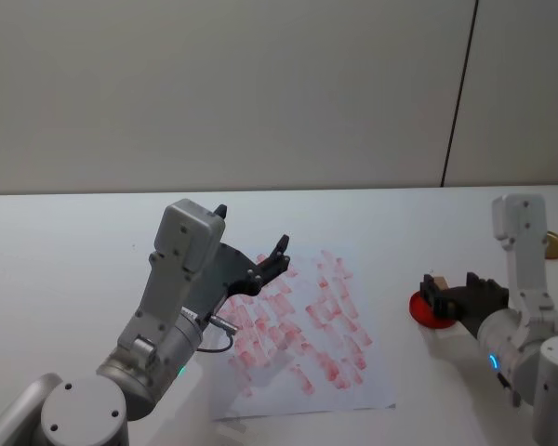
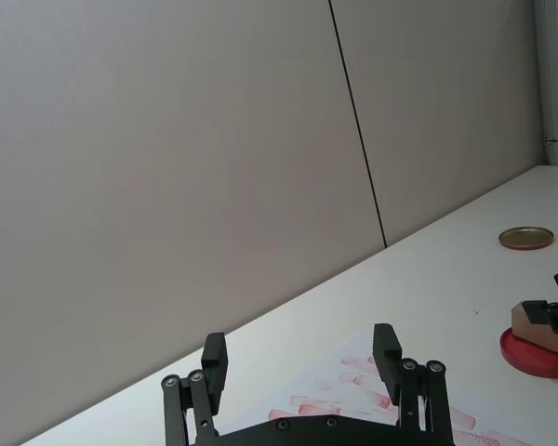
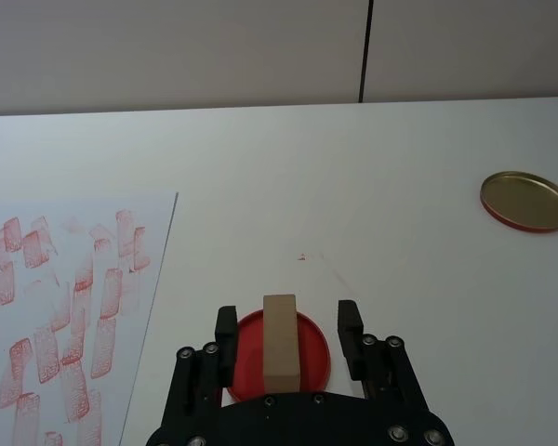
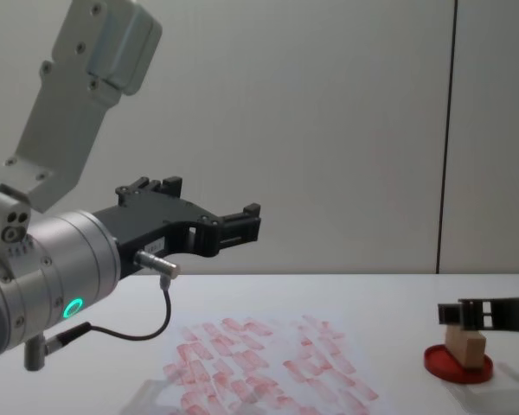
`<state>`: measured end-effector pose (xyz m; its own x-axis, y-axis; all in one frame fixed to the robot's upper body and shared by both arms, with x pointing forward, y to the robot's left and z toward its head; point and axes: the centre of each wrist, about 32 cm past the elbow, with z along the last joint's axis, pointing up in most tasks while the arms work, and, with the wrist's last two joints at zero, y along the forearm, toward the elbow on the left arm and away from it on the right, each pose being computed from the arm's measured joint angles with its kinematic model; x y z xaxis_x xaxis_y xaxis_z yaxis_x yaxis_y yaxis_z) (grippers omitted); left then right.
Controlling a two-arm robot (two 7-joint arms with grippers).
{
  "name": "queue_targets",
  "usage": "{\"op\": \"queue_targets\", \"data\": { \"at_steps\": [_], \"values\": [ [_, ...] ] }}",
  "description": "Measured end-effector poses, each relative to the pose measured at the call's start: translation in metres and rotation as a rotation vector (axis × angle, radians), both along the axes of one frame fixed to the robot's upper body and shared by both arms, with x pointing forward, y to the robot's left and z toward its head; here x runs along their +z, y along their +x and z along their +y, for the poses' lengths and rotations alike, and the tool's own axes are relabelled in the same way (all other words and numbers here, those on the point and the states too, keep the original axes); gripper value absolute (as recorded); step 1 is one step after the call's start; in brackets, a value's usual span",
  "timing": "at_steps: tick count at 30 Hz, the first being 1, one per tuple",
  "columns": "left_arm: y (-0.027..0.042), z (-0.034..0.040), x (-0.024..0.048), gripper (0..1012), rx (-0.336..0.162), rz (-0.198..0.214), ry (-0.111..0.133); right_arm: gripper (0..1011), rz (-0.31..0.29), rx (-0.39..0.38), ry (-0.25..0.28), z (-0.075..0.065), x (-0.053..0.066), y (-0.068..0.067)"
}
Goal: Use the one hand to pick up the stamp and affix it onto the A4 paper.
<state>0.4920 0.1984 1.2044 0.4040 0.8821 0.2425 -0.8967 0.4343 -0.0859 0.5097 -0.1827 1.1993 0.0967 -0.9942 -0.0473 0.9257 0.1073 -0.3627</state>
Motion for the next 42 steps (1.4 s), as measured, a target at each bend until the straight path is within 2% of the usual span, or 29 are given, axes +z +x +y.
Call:
{"op": "queue_targets", "data": {
  "at_steps": [3, 7, 10, 14, 16, 29, 42],
  "values": [
    [0.0, 0.0, 0.0, 993, 0.0, 0.0, 0.0, 619, 0.013, -0.003, -0.006, 0.001, -0.001, 0.001],
    [0.0, 0.0, 0.0, 993, 0.0, 0.0, 0.0, 449, 0.029, -0.005, -0.013, 0.004, -0.002, 0.003],
    [0.0, 0.0, 0.0, 993, 0.0, 0.0, 0.0, 390, 0.037, -0.004, -0.018, 0.005, -0.003, 0.004],
    [0.0, 0.0, 0.0, 993, 0.0, 0.0, 0.0, 235, 0.048, -0.005, -0.024, 0.007, -0.003, 0.006],
    [0.0, 0.0, 0.0, 993, 0.0, 0.0, 0.0, 206, 0.051, -0.005, -0.028, 0.007, -0.003, 0.006],
    [0.0, 0.0, 0.0, 993, 0.0, 0.0, 0.0, 198, 0.086, -0.013, -0.055, 0.011, -0.005, 0.01],
    [0.0, 0.0, 0.0, 993, 0.0, 0.0, 0.0, 198, 0.08, -0.02, -0.066, 0.01, -0.003, 0.01]
  ]
}}
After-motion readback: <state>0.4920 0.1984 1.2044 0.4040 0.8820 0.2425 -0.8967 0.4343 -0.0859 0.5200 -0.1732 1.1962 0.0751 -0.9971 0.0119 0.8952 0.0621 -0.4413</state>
